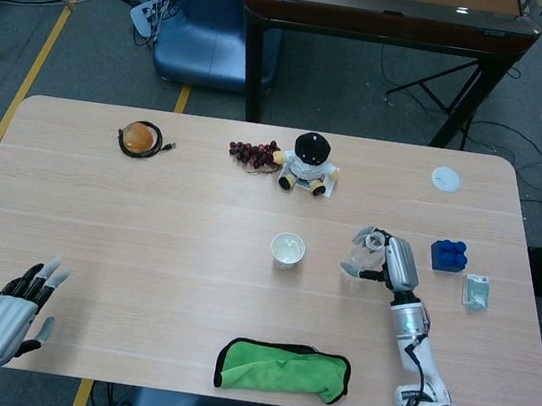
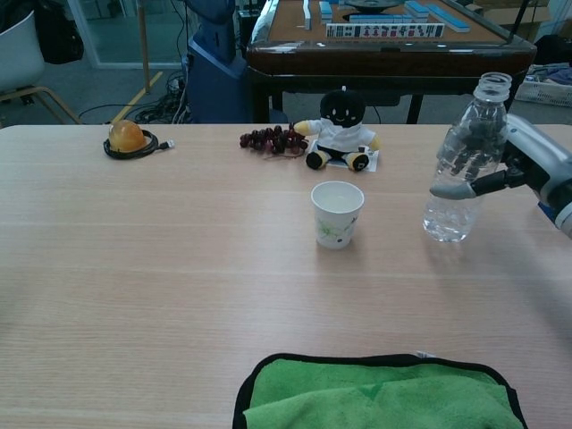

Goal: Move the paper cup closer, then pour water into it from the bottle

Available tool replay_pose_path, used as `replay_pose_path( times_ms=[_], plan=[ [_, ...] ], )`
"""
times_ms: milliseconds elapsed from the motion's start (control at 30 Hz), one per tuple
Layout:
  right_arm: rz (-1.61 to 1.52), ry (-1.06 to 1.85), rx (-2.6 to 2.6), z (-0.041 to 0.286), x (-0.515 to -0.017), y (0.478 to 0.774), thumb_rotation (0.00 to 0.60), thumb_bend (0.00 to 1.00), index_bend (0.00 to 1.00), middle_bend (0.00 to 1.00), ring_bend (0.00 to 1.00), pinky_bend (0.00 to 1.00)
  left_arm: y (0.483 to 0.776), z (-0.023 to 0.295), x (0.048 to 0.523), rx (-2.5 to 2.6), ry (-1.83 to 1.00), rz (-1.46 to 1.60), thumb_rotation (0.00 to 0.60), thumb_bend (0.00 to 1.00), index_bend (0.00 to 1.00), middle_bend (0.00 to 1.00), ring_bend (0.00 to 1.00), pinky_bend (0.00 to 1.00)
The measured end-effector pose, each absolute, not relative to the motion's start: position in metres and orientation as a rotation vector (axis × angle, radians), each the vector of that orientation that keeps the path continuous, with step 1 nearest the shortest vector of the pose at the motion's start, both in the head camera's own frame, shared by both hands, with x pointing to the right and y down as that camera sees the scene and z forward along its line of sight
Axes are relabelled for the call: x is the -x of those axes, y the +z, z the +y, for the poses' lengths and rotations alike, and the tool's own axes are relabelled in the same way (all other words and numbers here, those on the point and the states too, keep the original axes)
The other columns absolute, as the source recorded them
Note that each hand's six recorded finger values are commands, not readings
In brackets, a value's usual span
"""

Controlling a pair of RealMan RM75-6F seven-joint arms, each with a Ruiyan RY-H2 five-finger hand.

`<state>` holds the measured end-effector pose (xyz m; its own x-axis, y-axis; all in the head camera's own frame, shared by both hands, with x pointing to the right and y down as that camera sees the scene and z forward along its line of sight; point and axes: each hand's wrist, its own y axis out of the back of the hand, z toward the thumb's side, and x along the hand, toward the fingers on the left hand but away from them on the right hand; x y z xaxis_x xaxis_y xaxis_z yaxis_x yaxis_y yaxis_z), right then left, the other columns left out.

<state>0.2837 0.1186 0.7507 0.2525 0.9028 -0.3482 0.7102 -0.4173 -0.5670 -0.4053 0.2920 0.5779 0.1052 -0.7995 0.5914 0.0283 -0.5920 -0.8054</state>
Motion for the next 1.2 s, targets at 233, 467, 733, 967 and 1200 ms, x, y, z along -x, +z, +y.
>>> replay_pose_path(
  times_ms=[233, 467, 733, 967, 1200],
  plan=[
    [-1.564, 0.872, 2.278, 0.129, -0.282, 0.758, 0.600, 0.00, 0.63, 0.55, 0.51, 0.64, 0.577, 0.290, 0.406, 1.707, -1.552, 0.772, 0.600, 0.45, 0.00, 0.00, 0.00, 0.20],
    [-1.545, 0.861, 2.301, 0.135, -0.276, 0.765, 0.600, 0.00, 0.59, 0.47, 0.43, 0.62, 0.577, 0.290, 0.406, 1.706, -1.545, 0.778, 0.600, 0.45, 0.00, 0.00, 0.00, 0.20],
    [-1.461, 0.862, 2.355, 0.140, -0.266, 0.771, 0.600, 0.00, 0.40, 0.30, 0.27, 0.46, 0.576, 0.289, 0.406, 1.706, -1.542, 0.786, 0.600, 0.45, 0.00, 0.00, 0.00, 0.20],
    [-1.404, 0.853, 2.361, 0.140, -0.266, 0.768, 0.600, 0.00, 0.16, 0.14, 0.15, 0.33, 0.575, 0.289, 0.407, 1.706, -1.540, 0.789, 0.600, 0.45, 0.00, 0.00, 0.00, 0.20],
    [-1.377, 0.831, 2.327, 0.136, -0.275, 0.758, 0.600, 0.00, 0.09, 0.10, 0.13, 0.30, 0.576, 0.289, 0.406, 1.701, -1.543, 0.784, 0.600, 0.45, 0.00, 0.00, 0.00, 0.20]
  ],
)
